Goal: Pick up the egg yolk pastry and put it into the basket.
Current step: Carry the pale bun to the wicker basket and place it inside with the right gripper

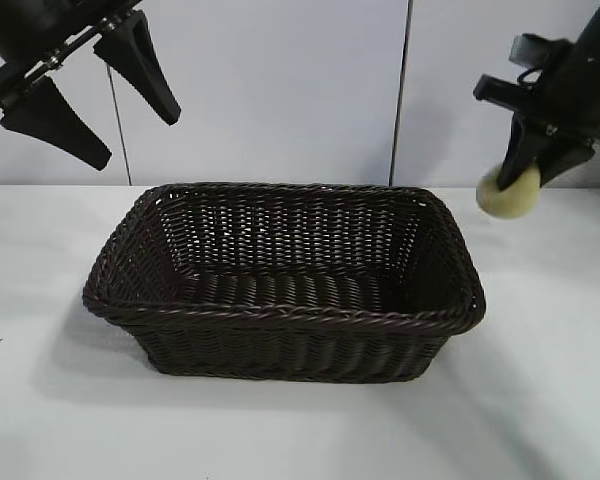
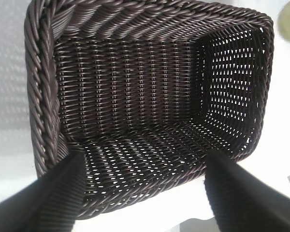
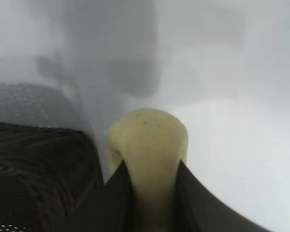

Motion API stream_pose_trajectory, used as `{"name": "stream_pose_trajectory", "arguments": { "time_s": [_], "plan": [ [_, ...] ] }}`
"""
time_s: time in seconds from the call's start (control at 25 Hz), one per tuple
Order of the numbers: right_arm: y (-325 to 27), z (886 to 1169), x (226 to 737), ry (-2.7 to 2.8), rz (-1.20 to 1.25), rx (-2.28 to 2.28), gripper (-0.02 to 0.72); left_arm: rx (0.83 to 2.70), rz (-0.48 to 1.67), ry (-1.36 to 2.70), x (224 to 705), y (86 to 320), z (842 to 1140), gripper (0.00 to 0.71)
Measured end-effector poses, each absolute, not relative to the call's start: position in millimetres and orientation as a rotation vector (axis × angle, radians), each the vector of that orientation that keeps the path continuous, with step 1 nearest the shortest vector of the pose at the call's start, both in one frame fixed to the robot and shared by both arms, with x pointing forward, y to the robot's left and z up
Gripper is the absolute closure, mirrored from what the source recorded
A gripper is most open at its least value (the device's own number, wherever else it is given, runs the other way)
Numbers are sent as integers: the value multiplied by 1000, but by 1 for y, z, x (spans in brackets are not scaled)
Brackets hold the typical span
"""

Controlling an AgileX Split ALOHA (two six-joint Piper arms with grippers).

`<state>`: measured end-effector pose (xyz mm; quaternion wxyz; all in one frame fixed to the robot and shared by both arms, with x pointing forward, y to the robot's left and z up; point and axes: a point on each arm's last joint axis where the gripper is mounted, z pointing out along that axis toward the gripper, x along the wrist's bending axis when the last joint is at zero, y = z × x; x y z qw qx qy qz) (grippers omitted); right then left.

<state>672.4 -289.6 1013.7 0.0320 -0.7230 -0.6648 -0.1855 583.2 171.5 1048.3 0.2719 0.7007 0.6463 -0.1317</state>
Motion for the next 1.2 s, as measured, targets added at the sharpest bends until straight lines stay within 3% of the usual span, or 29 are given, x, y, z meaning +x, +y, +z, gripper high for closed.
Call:
{"name": "stream_pose_trajectory", "arguments": {
  "time_s": [0.48, 1.2],
  "plan": [
    [-273, 1044, 668, -2017, -710, -2118, 548, 1887, -354, 1739, 583, 171, 1048, 203],
    [-119, 1043, 630, -2344, -638, -1666, 549, 1887, -354, 1739, 583, 171, 1048, 203]
  ]
}}
